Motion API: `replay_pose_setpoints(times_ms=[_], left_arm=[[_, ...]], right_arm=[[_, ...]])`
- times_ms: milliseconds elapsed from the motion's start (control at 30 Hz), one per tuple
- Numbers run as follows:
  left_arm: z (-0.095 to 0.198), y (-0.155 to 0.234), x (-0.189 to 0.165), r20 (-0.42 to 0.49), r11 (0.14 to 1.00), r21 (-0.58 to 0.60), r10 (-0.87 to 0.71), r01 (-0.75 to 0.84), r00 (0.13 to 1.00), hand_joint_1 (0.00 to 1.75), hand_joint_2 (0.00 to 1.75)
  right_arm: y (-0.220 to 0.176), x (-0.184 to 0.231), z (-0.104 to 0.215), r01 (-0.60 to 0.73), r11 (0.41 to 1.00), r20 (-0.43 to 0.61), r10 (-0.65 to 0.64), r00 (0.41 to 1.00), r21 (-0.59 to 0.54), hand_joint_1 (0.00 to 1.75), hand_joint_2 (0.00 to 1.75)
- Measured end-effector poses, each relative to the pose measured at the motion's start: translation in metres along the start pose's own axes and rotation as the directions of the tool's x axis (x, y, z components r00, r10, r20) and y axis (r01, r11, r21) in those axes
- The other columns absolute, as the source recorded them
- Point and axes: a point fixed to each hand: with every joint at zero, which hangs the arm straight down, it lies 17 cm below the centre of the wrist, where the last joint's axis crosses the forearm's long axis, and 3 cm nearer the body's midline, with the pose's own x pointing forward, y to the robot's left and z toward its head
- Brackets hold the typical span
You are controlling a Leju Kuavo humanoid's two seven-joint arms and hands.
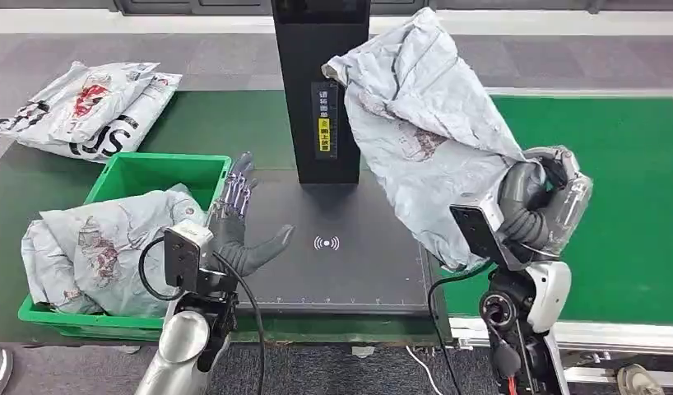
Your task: Moved the parcel from conveyor to table for the left to box.
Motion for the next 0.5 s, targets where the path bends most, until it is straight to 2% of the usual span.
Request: replay_pose_setpoints(times_ms=[133,300,500], left_arm=[[-0.004,0.001,0.005,0.019,1.000,0.001,0.000,0.000,1.000,0.00,1.75],[-0.009,0.008,0.011,0.044,1.000,0.025,0.010,-0.011,0.999,0.00,1.75],[-0.009,0.013,0.011,0.046,0.999,0.036,0.006,-0.008,0.999,0.00,1.75]], right_arm=[[0.040,0.024,-0.003,0.027,0.992,0.038,-0.032,0.999,0.125,1.75,1.75],[0.117,0.055,0.034,0.098,0.933,0.040,-0.119,0.992,0.345,1.75,1.75],[0.150,0.066,0.058,0.104,0.895,0.039,-0.134,0.990,0.434,1.75,1.75]])
